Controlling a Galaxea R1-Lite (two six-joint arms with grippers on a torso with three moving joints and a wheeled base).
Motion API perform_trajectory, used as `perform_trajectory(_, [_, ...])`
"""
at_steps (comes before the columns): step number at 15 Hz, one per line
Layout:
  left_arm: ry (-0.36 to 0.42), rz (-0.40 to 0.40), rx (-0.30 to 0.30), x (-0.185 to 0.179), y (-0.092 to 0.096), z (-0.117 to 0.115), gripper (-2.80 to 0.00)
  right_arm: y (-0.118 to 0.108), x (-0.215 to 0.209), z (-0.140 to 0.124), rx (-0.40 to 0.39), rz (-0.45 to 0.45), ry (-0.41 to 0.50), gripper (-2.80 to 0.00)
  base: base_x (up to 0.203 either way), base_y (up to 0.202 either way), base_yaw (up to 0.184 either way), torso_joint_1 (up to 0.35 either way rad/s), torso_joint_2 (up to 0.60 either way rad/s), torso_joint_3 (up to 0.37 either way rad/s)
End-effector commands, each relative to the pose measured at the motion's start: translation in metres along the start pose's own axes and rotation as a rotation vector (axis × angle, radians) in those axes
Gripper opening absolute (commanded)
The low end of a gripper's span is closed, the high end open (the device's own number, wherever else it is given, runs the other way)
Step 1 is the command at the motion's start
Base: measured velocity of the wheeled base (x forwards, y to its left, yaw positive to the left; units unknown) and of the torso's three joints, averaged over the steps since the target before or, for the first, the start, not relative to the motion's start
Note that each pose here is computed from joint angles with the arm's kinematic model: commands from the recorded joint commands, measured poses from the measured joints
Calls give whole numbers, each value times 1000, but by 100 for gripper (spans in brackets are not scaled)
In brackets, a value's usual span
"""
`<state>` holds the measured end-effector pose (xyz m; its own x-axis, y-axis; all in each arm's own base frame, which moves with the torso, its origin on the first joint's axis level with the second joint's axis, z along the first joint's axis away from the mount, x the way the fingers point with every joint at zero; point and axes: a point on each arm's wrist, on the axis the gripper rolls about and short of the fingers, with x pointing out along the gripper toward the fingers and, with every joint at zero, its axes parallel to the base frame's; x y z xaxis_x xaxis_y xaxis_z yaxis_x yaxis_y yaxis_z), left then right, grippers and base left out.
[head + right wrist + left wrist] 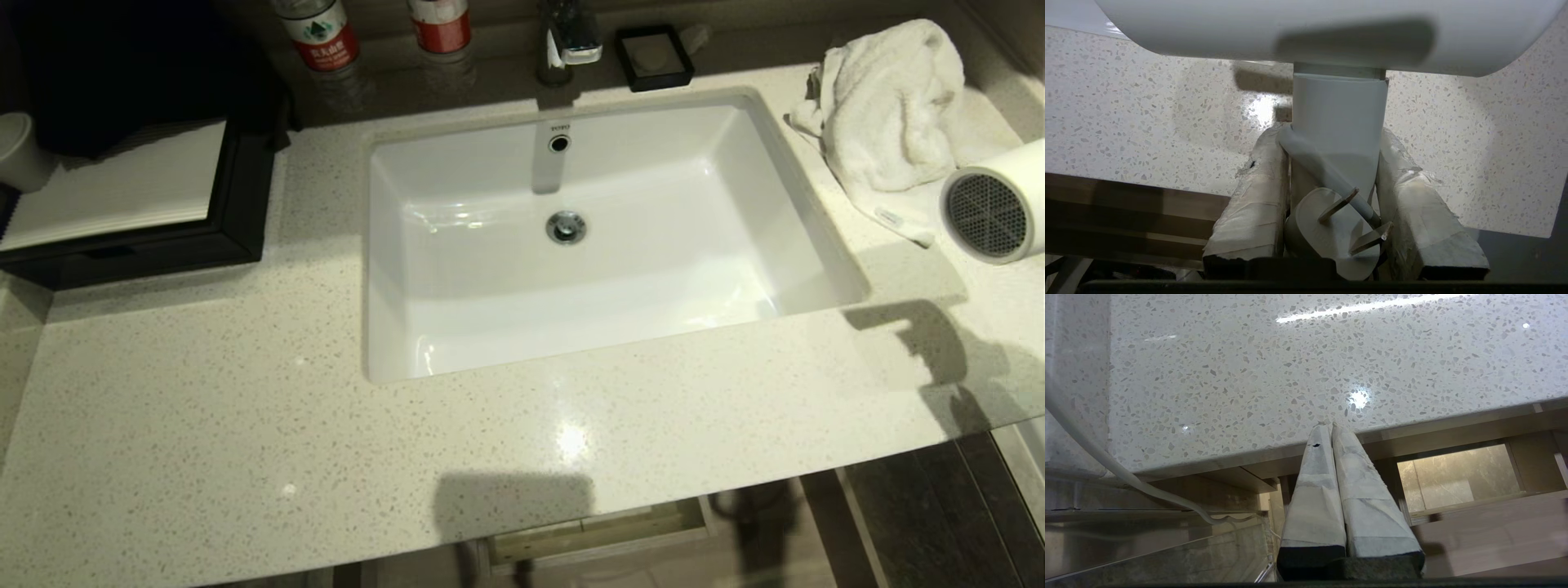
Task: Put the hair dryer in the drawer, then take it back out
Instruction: Pick up the hairdryer, then put it into the drawer
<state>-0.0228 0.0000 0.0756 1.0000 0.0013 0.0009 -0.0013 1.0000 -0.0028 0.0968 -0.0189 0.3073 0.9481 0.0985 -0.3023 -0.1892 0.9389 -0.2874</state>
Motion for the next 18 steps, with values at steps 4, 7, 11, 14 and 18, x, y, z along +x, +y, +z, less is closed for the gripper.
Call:
perform_trajectory(4, [0, 0, 1, 0, 0, 0, -280, 8, -19, 3, -35, -17, -72, -280, 0, 0, 0, 0, 0, 0])
perform_trajectory(7, [1, 0, 0, 0, 0, 0, -280, 14, -28, -3, -40, -55, -71, -280, 0, 0, 0, 0, 0, 0])
perform_trajectory(11, [1, 0, 0, 0, 0, 0, -280, 21, -36, -12, -47, -71, -80, -280, 0, 0, 0, -235, 255, 4])
perform_trajectory(14, [1, 0, 0, 0, 0, 0, -280, 24, -38, -17, -49, -65, -80, -280, 0, 0, 0, -401, 343, -21])
perform_trajectory(18, [-1, 0, 0, 0, 0, 0, -280, 26, -39, -18, -70, -71, -138, -280, 0, 0, 0, -378, 299, -80])
